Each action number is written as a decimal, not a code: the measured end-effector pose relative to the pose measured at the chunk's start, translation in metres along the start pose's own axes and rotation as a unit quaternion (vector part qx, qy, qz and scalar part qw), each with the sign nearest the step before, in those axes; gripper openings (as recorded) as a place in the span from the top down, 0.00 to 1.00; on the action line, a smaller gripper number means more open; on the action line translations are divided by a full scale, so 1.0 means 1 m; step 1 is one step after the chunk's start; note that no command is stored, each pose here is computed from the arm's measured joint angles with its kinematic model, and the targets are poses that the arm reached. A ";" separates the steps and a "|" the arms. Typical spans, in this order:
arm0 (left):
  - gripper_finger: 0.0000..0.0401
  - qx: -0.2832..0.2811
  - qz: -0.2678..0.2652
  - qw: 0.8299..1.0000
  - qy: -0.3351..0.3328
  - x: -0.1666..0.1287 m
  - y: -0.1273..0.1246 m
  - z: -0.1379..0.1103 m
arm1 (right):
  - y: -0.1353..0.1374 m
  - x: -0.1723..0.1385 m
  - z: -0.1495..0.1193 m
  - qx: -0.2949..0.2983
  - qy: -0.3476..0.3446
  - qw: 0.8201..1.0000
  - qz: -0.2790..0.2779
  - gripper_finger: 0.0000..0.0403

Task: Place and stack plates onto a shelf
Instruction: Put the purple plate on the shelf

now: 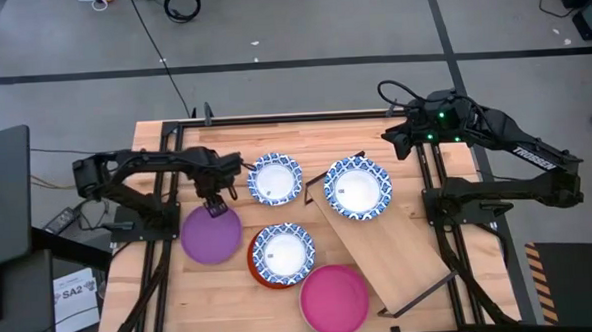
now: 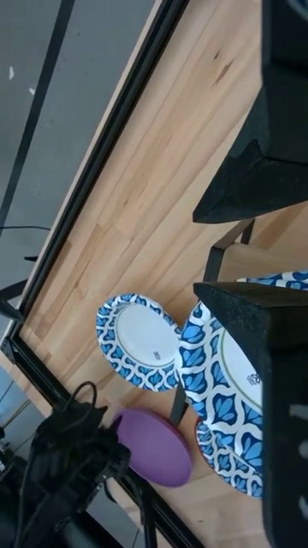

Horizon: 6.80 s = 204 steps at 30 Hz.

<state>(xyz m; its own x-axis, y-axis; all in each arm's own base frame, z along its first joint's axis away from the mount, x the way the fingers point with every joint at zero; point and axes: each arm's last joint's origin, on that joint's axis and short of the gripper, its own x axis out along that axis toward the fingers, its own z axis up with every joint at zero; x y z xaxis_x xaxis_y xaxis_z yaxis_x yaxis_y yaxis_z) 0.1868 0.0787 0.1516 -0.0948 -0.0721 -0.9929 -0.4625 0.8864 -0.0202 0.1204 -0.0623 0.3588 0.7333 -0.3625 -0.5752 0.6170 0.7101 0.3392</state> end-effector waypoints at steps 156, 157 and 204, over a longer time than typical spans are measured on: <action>0.96 -0.225 0.063 0.873 -0.428 -0.274 0.027 0.055 | 0.068 0.122 0.066 -0.102 -0.244 0.955 0.134 0.68; 0.96 -0.225 0.063 0.873 -0.429 -0.274 0.027 0.055 | 0.069 0.121 0.065 -0.105 -0.247 0.955 0.126 0.68; 0.96 -0.201 0.039 0.861 -0.465 -0.280 0.005 0.060 | 0.076 0.120 0.060 -0.101 -0.280 0.954 0.025 0.69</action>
<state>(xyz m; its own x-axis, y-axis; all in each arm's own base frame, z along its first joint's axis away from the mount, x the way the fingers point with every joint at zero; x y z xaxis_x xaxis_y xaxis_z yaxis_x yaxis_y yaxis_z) 0.2634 0.1310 0.4221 0.5205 0.5437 -0.6584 -0.7726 0.6282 -0.0920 0.2724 -0.0875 0.3605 0.8332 -0.5503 -0.0540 0.5506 0.8167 0.1725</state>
